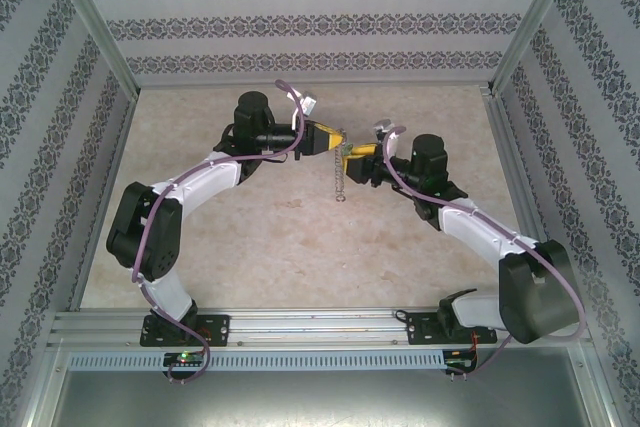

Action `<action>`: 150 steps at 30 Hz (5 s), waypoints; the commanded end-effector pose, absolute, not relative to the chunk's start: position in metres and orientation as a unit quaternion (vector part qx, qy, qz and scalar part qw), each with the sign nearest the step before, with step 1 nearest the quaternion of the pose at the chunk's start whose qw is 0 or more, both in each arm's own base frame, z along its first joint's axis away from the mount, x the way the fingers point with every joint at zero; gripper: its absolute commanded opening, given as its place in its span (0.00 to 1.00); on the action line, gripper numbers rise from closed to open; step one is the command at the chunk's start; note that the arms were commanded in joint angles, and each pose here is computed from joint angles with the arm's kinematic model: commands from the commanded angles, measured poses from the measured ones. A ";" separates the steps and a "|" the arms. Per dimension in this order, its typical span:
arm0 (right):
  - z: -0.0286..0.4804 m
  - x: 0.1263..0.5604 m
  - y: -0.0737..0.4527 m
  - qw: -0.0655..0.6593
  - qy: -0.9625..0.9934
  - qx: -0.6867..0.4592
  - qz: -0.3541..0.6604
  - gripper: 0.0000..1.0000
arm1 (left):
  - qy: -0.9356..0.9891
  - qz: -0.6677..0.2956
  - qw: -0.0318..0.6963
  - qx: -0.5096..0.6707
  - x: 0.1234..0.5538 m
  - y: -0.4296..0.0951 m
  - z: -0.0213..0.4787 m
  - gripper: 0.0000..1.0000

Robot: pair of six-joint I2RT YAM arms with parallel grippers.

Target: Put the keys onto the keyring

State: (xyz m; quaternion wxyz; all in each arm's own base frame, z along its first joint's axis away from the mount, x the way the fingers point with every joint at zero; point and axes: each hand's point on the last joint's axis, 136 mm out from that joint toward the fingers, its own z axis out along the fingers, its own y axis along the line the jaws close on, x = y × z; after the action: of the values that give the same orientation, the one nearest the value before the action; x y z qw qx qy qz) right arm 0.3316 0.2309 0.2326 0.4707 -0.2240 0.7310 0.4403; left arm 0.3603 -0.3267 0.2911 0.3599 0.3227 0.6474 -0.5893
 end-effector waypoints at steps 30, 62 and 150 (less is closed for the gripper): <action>0.250 0.314 0.243 0.475 0.702 -0.267 0.459 0.00 | 0.594 -0.597 0.422 0.336 0.345 -0.325 0.338 0.00; 0.255 0.318 0.260 0.480 0.695 -0.260 0.467 0.00 | 0.575 -0.589 0.481 0.301 0.342 -0.331 0.323 0.00; 0.302 0.330 0.224 0.499 0.676 -0.241 0.486 0.00 | 0.595 -0.554 0.486 0.321 0.352 -0.329 0.324 0.33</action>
State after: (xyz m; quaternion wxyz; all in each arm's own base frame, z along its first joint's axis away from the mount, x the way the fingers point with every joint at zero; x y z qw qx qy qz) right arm 0.3260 0.2270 0.2938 0.4841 -0.2235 0.6768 0.5077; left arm 0.3598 -0.3351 0.2943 0.4584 0.2780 0.6143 -0.5790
